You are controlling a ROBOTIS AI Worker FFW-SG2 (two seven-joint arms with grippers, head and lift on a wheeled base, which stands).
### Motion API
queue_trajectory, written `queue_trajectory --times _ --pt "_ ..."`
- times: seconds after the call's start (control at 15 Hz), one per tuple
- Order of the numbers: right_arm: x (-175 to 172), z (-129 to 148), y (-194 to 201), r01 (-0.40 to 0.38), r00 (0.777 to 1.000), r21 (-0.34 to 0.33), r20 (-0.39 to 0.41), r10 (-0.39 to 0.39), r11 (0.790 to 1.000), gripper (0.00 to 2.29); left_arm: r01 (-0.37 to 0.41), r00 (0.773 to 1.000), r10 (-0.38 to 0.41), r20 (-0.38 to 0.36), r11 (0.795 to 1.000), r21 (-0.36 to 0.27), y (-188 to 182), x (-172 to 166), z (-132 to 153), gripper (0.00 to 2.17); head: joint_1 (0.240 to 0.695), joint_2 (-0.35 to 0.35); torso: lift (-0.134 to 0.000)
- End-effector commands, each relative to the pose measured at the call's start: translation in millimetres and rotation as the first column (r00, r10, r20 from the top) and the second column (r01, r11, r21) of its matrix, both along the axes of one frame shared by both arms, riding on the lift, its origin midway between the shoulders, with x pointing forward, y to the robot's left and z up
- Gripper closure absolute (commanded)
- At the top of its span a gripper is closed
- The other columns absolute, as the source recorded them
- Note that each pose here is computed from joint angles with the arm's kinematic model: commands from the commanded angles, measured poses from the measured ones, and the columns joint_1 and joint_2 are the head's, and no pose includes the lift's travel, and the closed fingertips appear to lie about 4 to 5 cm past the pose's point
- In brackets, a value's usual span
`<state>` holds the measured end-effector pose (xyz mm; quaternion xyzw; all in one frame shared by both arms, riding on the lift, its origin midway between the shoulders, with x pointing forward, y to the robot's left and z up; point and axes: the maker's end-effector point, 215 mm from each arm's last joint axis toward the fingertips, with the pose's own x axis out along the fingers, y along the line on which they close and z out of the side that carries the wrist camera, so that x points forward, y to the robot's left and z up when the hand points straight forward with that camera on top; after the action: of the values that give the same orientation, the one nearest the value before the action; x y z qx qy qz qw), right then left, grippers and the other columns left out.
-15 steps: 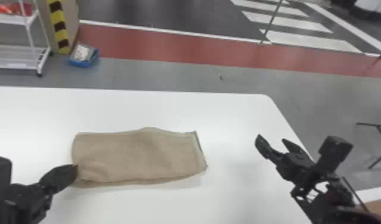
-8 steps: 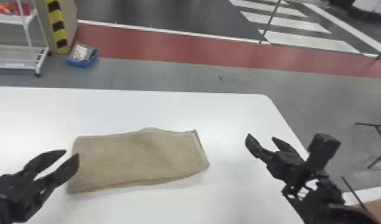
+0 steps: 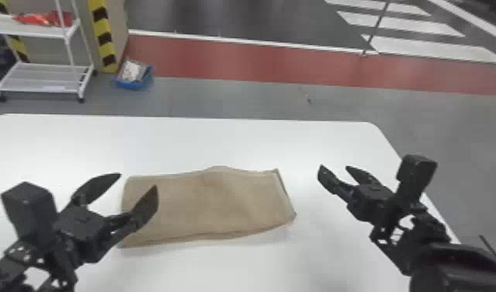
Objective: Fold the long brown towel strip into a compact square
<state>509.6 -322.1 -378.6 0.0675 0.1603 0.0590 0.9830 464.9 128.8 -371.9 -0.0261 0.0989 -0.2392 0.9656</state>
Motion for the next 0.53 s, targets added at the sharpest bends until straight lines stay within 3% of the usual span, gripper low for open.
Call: queue_trajectory --times 0.0,0.13,0.2,0.27,0.47 --pt "16.8 -8.1 21.6 -0.063 0.998 0.004 -0.019 0.063 0.998 0.35 0.055 0.998 -0.055 -0.037 0.998 -0.005 -40.5 4.1 -23.4 0.36 0.695 -0.211 -0.124" --pt "21.6 -13.5 40.7 -0.129 0.991 0.019 -0.029 0.130 0.991 0.35 0.083 0.995 -0.083 -0.057 0.997 -0.001 -58.2 7.7 -35.9 0.62 0.695 -0.224 -0.124" --pt "21.8 -17.8 48.5 -0.153 0.987 0.020 -0.041 0.154 0.988 0.48 0.086 0.994 -0.085 -0.066 0.996 0.006 -61.0 11.4 -42.6 0.76 0.695 -0.225 -0.124" --pt "20.7 -26.0 55.6 -0.175 0.981 0.030 -0.074 0.177 0.984 0.68 0.089 0.992 -0.087 -0.092 0.996 0.015 -63.1 13.9 -54.7 1.01 0.695 -0.225 -0.124" --pt "23.1 -39.4 64.6 -0.208 0.968 0.031 -0.136 0.211 0.978 1.30 0.105 0.987 -0.101 -0.123 0.994 0.030 -68.3 17.6 -69.1 1.07 0.695 -0.214 -0.124"
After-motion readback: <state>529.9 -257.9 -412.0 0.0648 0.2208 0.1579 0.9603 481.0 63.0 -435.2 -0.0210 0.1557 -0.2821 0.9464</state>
